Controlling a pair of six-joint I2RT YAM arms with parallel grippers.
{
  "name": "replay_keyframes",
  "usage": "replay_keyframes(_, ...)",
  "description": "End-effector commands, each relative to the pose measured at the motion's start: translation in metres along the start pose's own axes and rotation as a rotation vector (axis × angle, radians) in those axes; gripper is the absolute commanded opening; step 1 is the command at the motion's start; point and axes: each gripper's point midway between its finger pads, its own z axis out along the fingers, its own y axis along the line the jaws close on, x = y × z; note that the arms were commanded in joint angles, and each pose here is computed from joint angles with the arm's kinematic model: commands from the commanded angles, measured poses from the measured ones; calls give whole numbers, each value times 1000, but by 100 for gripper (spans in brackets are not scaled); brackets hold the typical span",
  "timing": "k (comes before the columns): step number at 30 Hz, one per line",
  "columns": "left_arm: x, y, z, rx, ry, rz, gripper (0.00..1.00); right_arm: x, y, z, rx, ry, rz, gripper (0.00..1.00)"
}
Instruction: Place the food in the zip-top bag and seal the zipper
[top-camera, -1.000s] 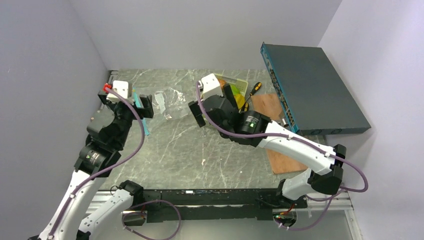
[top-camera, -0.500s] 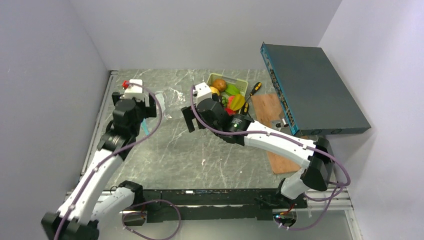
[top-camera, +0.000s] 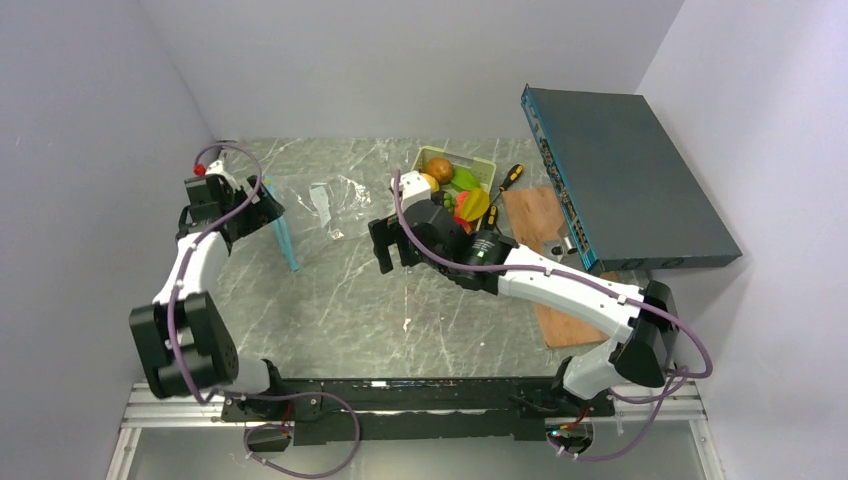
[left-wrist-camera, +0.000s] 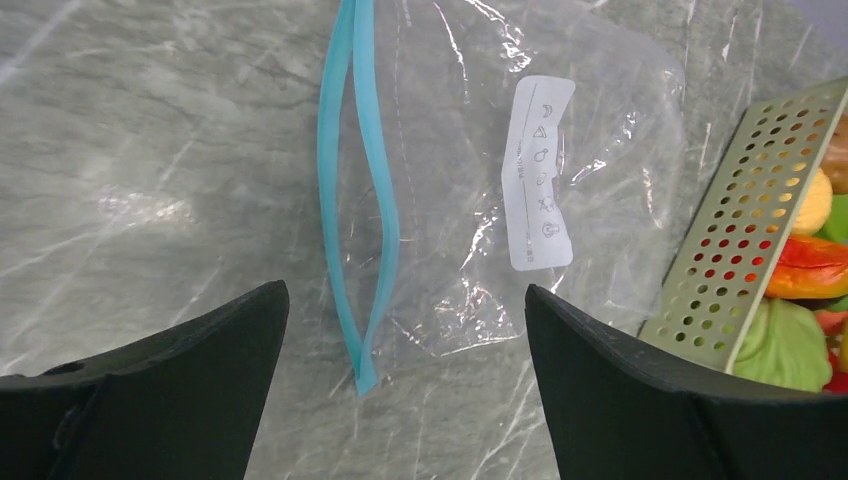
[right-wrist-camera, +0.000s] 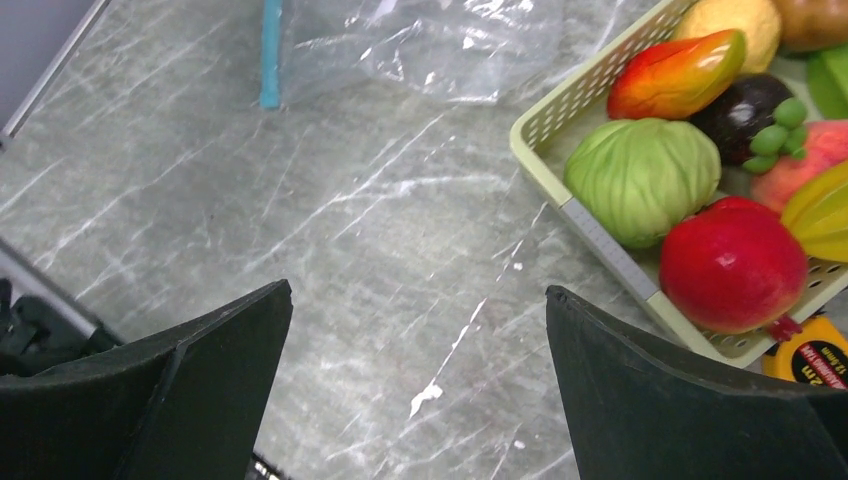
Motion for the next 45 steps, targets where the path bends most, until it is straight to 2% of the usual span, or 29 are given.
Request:
replay_keyframes(1,-14,-18,19,200,45,-108,90,-14,20,-14,-98,22,24,100)
replay_keyframes(3,-9,-16,30,236,80,-119,86,-10,19,-13,-93,42,21,100)
replay_keyframes(10,10,-8,57,254,183,-117,81,-8,3,-12,4,25,92,100)
replay_keyframes(13,17,-12,65,309,214,-120,76,-10,3,-16,-20,-9,81,100)
replay_keyframes(18,29,-4,74,286,264,-132,64,-21,8,-29,-85,-67,72,100)
replay_keyframes(23,35,-1,78,281,285,-128,48,-18,10,-28,-98,-60,57,100)
replay_keyframes(25,35,-2,78,286,289,-124,38,-12,10,-23,-92,-29,42,100)
replay_keyframes(26,35,-3,77,289,292,-125,29,-9,12,-20,-97,-13,30,100)
replay_keyframes(29,29,-10,73,295,292,-115,12,1,16,-14,-121,17,1,100)
replay_keyframes(32,21,-23,62,273,281,-80,1,8,18,-6,-121,27,-13,100)
replay_keyframes(37,7,-53,32,285,236,-47,0,9,18,14,-65,10,-1,99)
replay_keyframes(45,-5,-97,-18,379,144,0,0,-14,36,47,-41,-110,54,97)
